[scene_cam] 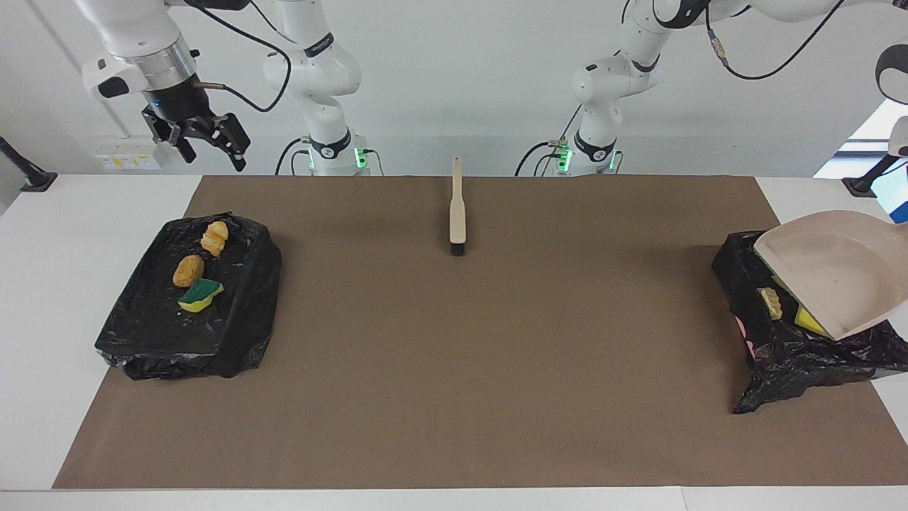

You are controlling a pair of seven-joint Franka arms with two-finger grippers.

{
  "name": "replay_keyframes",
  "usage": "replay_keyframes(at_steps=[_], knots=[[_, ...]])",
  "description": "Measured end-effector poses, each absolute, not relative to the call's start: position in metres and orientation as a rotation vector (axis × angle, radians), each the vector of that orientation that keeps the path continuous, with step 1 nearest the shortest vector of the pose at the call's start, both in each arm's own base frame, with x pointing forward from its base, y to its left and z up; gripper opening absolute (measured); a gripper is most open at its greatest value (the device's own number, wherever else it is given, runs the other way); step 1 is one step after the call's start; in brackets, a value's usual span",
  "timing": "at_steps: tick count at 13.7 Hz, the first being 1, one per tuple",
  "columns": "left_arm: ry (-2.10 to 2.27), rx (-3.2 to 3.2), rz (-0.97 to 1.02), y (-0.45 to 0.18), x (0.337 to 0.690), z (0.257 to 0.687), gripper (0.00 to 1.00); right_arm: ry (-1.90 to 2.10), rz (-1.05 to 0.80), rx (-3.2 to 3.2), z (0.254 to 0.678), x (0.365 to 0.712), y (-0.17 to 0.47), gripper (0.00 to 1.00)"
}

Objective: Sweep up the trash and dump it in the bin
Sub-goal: 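Tip the dustpan over the black bag with the left gripper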

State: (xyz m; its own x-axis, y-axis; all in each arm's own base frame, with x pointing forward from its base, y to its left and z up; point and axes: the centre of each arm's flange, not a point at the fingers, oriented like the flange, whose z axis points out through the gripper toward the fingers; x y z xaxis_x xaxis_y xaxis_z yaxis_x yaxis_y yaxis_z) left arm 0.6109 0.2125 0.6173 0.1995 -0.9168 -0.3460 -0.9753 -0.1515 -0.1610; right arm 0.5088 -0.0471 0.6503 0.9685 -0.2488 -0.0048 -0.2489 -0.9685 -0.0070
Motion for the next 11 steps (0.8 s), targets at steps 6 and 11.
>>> replay_keyframes(at_steps=[6, 11], knots=[[1.55, -2.528, 0.099, 0.048, 0.629, 0.561, 0.31, 0.356, 0.007, -3.102, 0.65, 0.509, -0.047, 1.0], [1.159, -2.848, 0.029, -0.109, 0.621, 0.536, 0.31, 0.193, 0.004, -3.143, 0.65, 0.51, -0.04, 1.0]])
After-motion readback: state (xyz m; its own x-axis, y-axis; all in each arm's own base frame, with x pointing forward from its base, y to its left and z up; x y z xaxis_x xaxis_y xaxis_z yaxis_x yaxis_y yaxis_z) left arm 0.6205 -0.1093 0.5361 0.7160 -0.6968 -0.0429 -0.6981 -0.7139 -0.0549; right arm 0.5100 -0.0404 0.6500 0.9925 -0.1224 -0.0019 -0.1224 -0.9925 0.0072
